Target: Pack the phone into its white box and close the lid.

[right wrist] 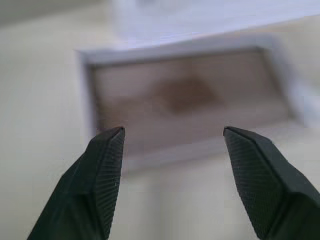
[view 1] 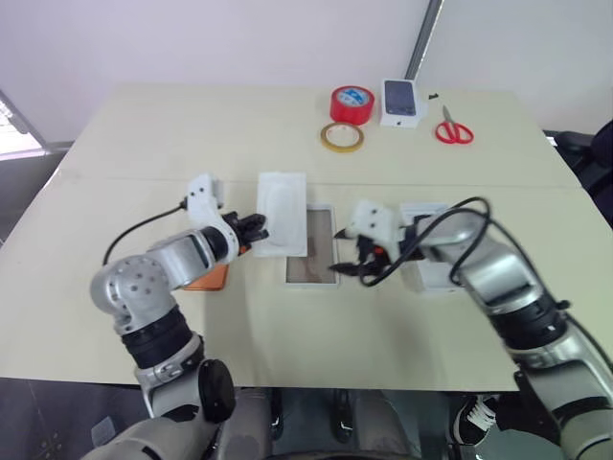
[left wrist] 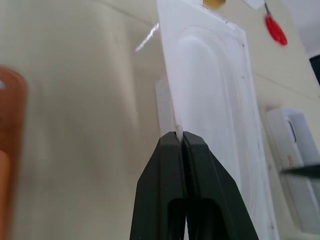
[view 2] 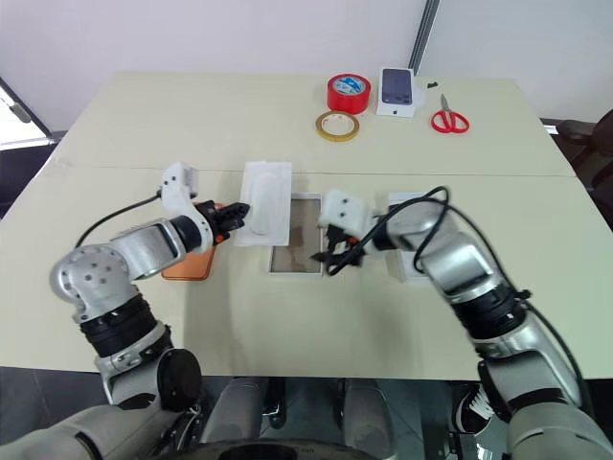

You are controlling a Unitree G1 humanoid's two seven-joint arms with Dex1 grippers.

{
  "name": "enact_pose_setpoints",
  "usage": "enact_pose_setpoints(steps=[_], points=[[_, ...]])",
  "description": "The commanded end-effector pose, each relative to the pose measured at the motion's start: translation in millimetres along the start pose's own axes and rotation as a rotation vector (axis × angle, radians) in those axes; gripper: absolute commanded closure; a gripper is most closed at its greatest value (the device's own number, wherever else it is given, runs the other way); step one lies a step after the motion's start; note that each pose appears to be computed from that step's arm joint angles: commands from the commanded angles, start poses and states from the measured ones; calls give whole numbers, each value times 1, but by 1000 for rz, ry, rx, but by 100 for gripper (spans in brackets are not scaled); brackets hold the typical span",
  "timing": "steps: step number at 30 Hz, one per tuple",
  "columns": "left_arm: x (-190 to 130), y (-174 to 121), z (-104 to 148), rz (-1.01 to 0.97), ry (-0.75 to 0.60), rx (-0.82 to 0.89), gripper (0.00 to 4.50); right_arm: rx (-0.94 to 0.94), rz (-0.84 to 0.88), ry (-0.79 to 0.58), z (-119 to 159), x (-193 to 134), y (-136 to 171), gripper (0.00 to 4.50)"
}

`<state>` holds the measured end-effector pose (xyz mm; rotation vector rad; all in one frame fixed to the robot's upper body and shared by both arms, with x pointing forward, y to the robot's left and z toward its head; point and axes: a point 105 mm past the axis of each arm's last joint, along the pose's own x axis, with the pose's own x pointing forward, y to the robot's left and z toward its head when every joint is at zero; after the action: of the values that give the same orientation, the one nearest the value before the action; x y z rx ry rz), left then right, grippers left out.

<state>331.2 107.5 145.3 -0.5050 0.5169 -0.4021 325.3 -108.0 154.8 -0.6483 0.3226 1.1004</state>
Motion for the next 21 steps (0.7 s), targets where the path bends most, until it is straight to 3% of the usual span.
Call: enact_pose_setpoints(steps=[1,10,11,12,16,18,21], points=[[3,-13,-6,5,12,48,450,-10,-48,-32,4,-12,-8,107],[9,-23,-23,6,55,41,450,-13,-77,-42,4,-8,-12,107],[9,-23,-24,6,56,41,388,-13,-79,-45,4,-7,-13,101],[9,-24,-24,5,55,41,359,-13,-81,-47,4,-7,-13,101],[7,-26,-19,-4,32,47,161,-9,-97,-55,6,-7,-18,101],[5,-28,-16,-17,17,50,161,-4,-106,-63,7,-6,-21,101],[1,-32,-7,-52,-19,55,155,11,-124,-74,11,-2,-24,186]])
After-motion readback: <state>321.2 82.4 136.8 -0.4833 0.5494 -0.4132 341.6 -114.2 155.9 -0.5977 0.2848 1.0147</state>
